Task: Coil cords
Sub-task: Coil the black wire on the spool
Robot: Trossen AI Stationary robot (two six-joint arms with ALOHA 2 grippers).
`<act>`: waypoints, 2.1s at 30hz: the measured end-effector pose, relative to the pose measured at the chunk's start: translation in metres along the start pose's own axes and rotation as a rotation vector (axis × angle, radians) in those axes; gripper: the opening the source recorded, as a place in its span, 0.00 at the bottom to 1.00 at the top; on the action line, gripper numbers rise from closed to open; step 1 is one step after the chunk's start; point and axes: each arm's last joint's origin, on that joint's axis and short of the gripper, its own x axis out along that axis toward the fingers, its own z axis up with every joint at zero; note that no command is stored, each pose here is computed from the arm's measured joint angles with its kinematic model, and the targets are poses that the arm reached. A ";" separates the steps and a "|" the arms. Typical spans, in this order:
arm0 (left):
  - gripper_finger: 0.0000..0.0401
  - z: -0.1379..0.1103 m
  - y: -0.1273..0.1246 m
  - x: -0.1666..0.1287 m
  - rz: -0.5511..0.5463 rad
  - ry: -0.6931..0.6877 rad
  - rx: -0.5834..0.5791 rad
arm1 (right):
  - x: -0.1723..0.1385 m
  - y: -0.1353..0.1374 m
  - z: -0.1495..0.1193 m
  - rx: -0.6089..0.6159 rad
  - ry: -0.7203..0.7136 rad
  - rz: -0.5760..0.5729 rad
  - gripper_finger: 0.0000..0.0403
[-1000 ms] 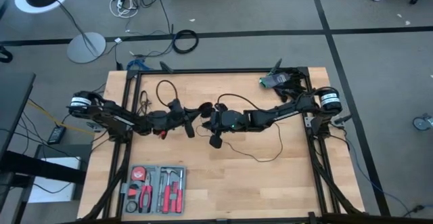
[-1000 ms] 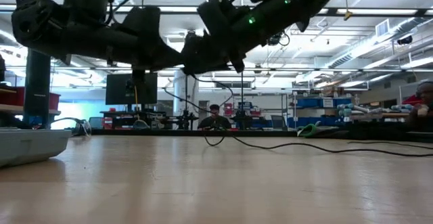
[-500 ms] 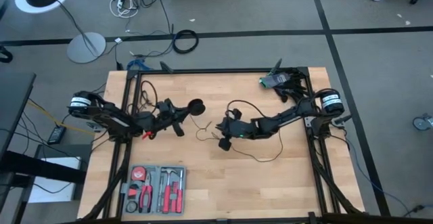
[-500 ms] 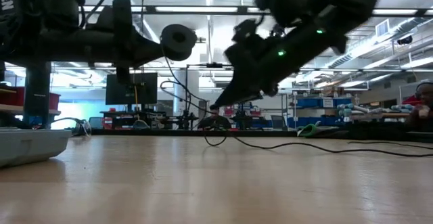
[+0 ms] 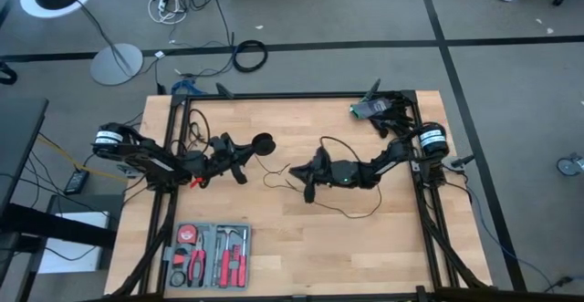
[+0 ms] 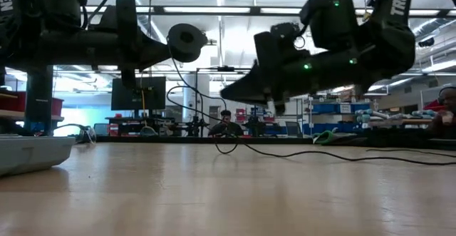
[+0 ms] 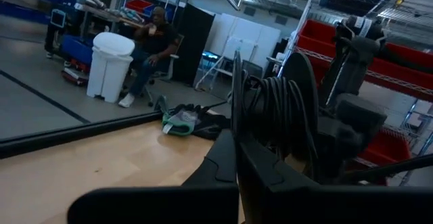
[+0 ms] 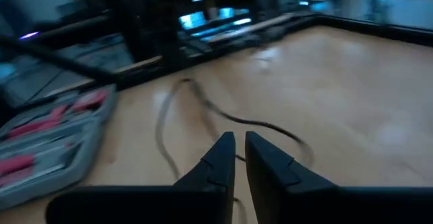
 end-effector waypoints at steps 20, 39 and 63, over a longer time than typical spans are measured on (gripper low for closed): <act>0.00 0.000 0.000 0.000 -0.013 0.000 0.000 | 0.044 0.018 0.035 -0.199 0.003 0.029 0.25; 0.00 0.002 -0.001 0.000 -0.020 -0.015 -0.007 | 0.048 0.009 0.038 -0.098 0.046 0.101 0.34; 0.00 0.012 -0.010 0.017 0.043 -0.095 0.027 | 0.045 0.008 0.027 -0.073 0.218 0.137 0.28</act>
